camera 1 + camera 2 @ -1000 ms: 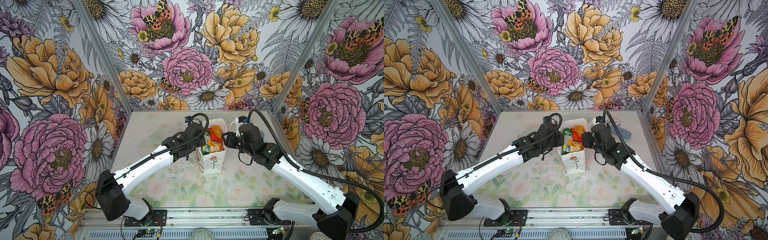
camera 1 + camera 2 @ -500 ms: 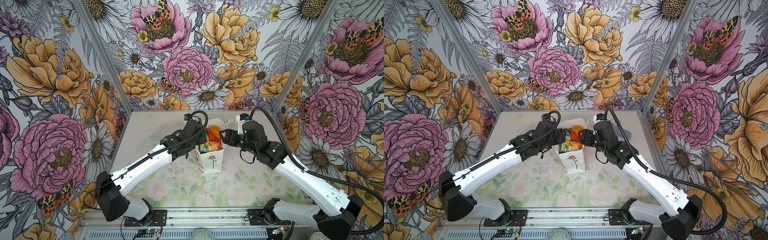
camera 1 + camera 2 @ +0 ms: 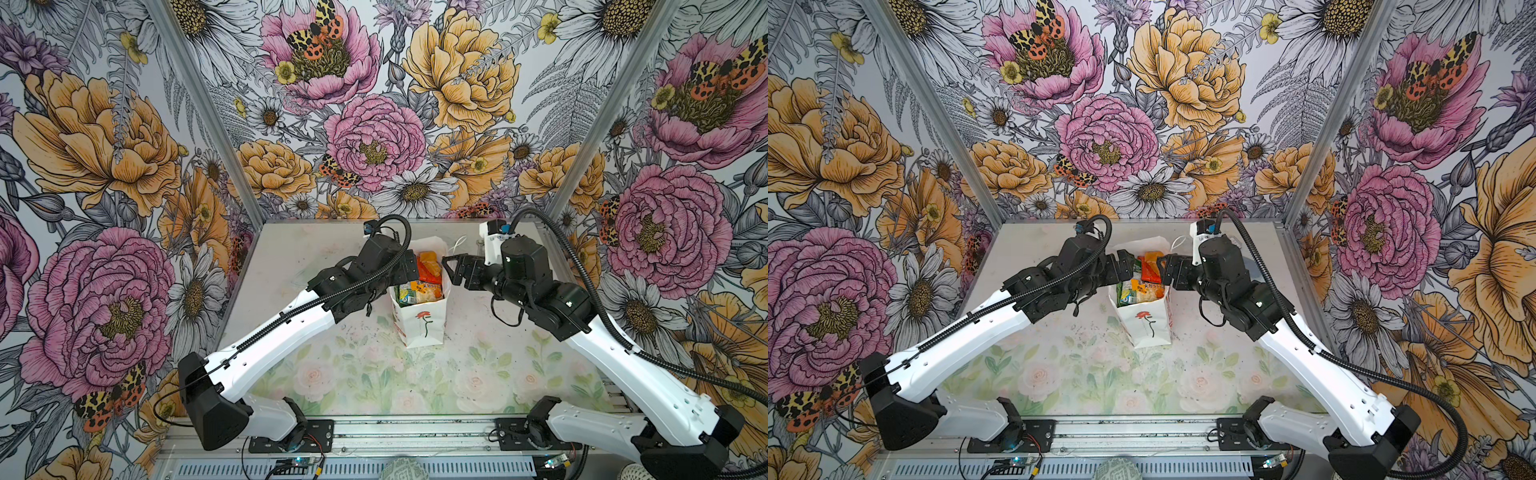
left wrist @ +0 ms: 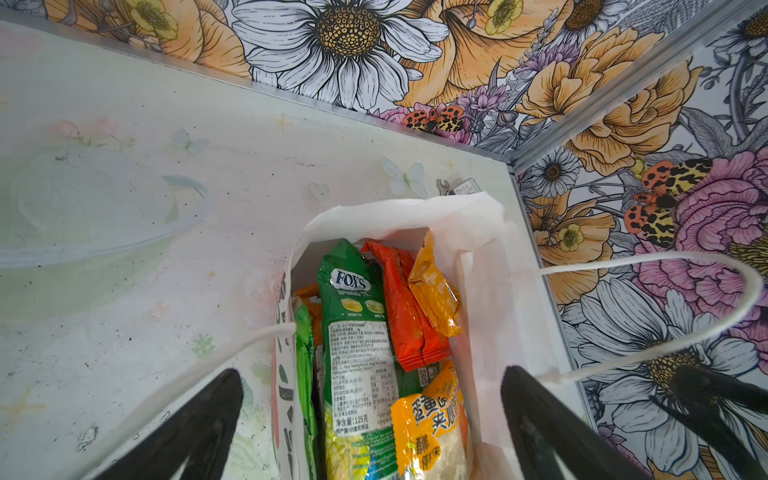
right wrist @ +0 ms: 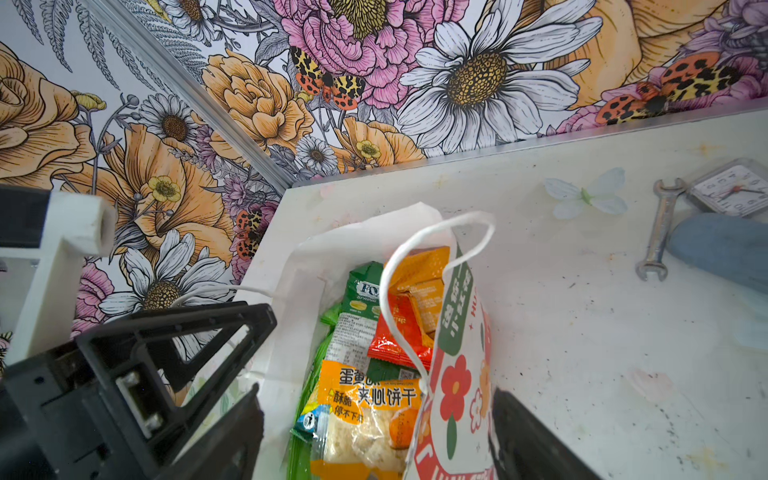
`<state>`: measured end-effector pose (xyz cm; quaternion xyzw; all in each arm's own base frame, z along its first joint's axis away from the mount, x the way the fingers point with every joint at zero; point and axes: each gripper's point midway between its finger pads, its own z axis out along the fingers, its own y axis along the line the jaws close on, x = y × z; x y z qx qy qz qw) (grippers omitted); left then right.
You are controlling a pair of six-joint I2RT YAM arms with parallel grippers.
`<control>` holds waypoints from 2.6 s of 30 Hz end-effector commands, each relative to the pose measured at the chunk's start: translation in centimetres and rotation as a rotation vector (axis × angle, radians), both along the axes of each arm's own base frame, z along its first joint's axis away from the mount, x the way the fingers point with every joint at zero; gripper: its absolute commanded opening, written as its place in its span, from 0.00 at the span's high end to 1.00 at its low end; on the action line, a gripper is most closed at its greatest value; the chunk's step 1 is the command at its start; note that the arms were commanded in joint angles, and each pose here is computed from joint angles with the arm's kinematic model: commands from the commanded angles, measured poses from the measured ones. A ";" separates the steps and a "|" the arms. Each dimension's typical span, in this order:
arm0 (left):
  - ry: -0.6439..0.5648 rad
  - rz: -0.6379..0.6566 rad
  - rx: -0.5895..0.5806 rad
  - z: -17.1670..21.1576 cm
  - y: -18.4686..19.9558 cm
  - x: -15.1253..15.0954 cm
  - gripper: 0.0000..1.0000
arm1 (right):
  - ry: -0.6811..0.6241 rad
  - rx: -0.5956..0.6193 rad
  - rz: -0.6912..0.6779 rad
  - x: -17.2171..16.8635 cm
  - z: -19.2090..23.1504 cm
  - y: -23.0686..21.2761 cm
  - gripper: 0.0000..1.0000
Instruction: Place the snacks into the paper bag
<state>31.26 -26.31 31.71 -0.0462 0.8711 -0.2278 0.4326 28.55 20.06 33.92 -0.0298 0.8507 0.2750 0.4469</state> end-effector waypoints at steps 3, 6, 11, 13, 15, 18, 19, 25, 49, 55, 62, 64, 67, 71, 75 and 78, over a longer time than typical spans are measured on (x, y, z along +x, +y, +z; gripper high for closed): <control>-0.151 -0.056 -0.020 7.4 -0.5 -2.4 0.02 | -0.172 -0.053 -0.020 -1.6 4.7 -2.9 0.10; -0.241 -0.066 -0.014 10.5 0.0 -4.0 0.01 | -0.254 -0.090 -0.088 -2.6 6.0 -5.5 0.10; -0.345 0.108 0.064 11.6 6.2 -5.0 0.01 | -0.371 -0.182 -0.287 -4.1 6.4 -11.2 0.03; -0.368 0.201 0.109 10.8 9.3 -5.3 0.01 | -0.406 -0.210 -0.388 -4.5 5.9 -13.5 0.00; -0.383 0.319 0.157 9.2 13.0 -5.6 0.01 | -0.425 -0.225 -0.494 -4.9 4.8 -15.6 0.00; -0.391 0.488 0.212 6.1 18.3 -6.0 0.01 | -0.438 -0.214 -0.618 -5.2 2.2 -17.7 0.00; -0.397 0.535 0.230 5.0 19.8 -6.1 0.01 | -0.444 -0.208 -0.643 -5.2 1.3 -18.1 0.00; -0.420 0.736 0.286 -1.8 26.3 -6.1 0.01 | -0.438 -0.260 -0.743 -4.4 -4.9 -19.3 0.01; -0.337 0.471 0.641 -16.4 27.3 4.8 0.01 | -0.349 -0.729 -0.761 7.5 -18.7 -19.5 0.00; -0.365 0.225 0.696 -17.7 24.3 8.7 0.01 | -0.433 -0.760 -0.723 8.5 -18.8 -20.1 0.01; -0.438 0.169 0.609 -16.9 23.4 7.9 0.01 | -0.388 -0.606 -0.723 8.9 -20.0 -22.9 0.00; -0.523 0.149 0.519 -16.8 23.1 7.3 0.01 | -0.372 -0.548 -0.722 8.9 -20.4 -23.8 0.00; -0.536 0.332 0.483 -16.8 26.4 6.7 0.01 | -0.354 -0.536 -0.673 9.6 -20.9 -23.5 0.00; -0.446 0.392 0.449 -18.6 28.4 8.2 0.02 | -0.288 -0.522 -0.660 10.7 -22.3 -23.9 0.00; -0.432 0.449 0.407 -18.5 30.0 8.6 0.01 | -0.288 -0.501 -0.679 10.7 -22.4 -24.8 0.00; -0.433 0.466 0.403 -18.5 30.2 8.5 0.01 | -0.287 -0.500 -0.679 10.7 -22.4 -24.8 0.00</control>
